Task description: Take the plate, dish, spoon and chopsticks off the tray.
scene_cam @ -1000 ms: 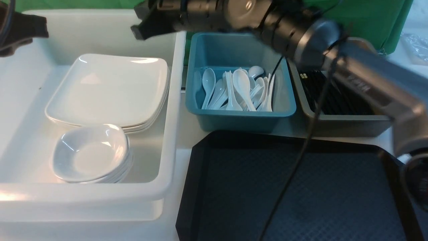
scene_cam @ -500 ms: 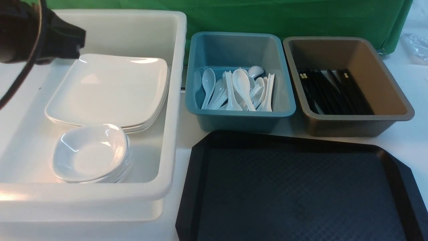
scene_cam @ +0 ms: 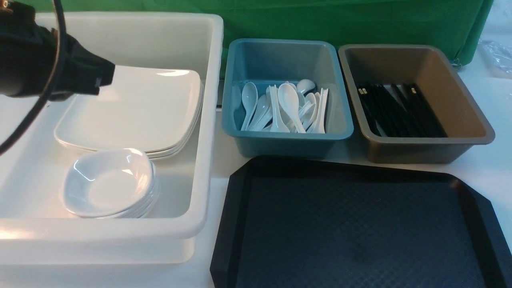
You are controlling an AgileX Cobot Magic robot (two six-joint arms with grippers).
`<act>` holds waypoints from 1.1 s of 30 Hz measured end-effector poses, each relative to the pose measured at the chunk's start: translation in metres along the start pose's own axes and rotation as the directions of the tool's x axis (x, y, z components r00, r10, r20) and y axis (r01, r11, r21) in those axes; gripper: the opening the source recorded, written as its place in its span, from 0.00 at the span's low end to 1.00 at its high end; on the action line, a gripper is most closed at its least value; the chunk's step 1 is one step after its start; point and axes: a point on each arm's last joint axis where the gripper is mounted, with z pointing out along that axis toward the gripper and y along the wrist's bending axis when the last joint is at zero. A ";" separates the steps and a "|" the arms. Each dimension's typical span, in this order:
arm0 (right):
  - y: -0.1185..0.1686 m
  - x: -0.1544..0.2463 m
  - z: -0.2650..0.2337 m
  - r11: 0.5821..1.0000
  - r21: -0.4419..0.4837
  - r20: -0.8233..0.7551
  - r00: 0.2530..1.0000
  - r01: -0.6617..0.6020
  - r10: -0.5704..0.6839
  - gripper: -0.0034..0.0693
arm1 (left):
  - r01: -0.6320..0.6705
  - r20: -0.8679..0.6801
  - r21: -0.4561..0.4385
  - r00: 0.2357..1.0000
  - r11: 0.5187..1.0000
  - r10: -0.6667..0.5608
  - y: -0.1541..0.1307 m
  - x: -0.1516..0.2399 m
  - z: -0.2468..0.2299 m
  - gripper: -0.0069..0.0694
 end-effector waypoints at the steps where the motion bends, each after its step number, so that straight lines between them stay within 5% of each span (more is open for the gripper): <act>1: -0.001 0.019 -0.012 1.000 -0.002 0.053 0.998 -0.019 0.019 0.09 | 0.000 -0.011 0.006 1.000 1.000 0.000 -0.001 0.001 0.000 0.11; 13: 0.016 0.177 -0.002 0.984 -0.132 0.465 0.868 -0.123 0.171 0.10 | 0.001 0.008 0.060 1.000 0.998 -0.002 -0.016 0.012 -0.022 0.11; 26: 0.020 0.188 0.007 0.979 -0.163 0.519 0.832 -0.125 0.193 0.29 | 0.064 0.256 0.012 0.964 0.998 -0.065 -0.060 0.131 -0.082 0.11; 33: 0.020 0.188 0.007 0.979 -0.163 0.519 0.833 -0.126 0.194 0.31 | 0.047 0.430 -0.032 0.902 0.998 -0.029 -0.070 0.160 -0.101 0.11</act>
